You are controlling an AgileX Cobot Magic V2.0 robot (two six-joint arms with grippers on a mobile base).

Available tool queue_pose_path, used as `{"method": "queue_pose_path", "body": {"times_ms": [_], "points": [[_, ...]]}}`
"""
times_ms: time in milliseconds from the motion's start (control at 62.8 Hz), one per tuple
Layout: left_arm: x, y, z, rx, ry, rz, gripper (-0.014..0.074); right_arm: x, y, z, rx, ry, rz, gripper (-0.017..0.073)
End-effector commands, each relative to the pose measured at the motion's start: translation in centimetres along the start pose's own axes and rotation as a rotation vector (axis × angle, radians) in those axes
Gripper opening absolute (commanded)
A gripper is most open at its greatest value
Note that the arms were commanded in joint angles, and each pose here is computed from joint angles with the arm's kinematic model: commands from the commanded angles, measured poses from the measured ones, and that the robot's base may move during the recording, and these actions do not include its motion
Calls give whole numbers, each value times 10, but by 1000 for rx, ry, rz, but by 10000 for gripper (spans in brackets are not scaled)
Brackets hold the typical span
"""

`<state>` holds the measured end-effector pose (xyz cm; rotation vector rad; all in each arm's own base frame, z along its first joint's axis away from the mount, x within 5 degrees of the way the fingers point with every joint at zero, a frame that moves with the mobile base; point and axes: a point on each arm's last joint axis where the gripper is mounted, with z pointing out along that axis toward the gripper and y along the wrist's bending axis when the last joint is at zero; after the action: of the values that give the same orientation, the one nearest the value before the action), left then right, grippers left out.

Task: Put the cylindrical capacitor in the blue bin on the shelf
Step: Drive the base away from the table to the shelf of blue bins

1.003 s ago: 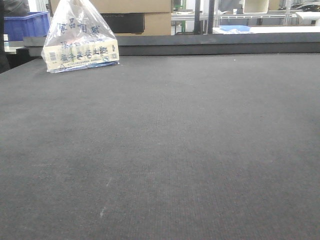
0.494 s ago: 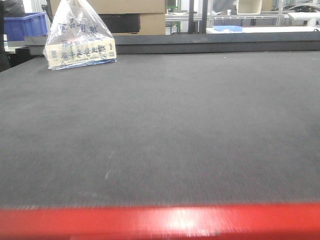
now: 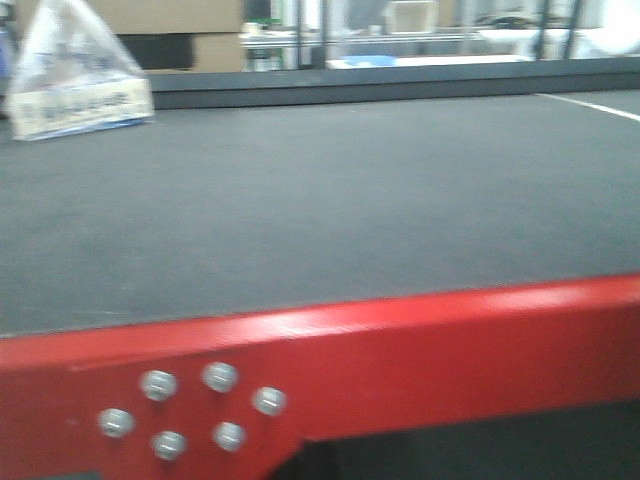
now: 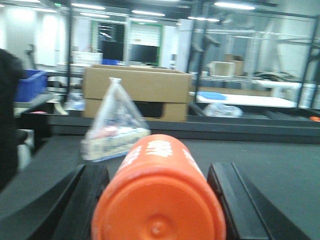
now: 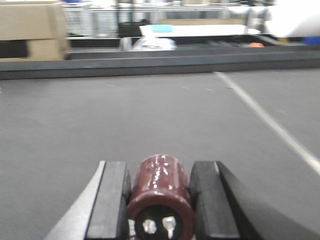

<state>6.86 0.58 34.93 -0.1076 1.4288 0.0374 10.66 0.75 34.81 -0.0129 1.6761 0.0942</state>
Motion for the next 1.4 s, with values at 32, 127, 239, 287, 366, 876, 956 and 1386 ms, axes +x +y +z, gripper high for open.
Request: {"method": "queue_pose_path", "body": {"times_ms": [32, 127, 239, 287, 366, 876, 956, 1386], "points": [[-3, 0, -1, -6, -25, -5, -111, -4, 0, -2, 1, -40, -12, -168], [-3, 0, -1, -6, -25, -5, -111, -4, 0, -2, 1, -40, -12, -168], [-3, 0, -1, -6, -25, -5, -111, -4, 0, -2, 1, -40, -12, -168], [-3, 0, -1, -6, -25, -5, -111, -4, 0, -2, 1, -40, -12, -168], [-3, 0, -1, -6, -25, -5, -111, -4, 0, -2, 1, -40, -12, -168], [-3, 0, -1, -6, -25, -5, -111, -4, 0, -2, 1, -40, -12, -168], [-3, 0, -1, -6, -25, -5, -111, -4, 0, -2, 1, -40, -12, -168], [-3, 1, -1, -7, -26, -5, -111, -4, 0, -2, 1, -40, -12, -168]]}}
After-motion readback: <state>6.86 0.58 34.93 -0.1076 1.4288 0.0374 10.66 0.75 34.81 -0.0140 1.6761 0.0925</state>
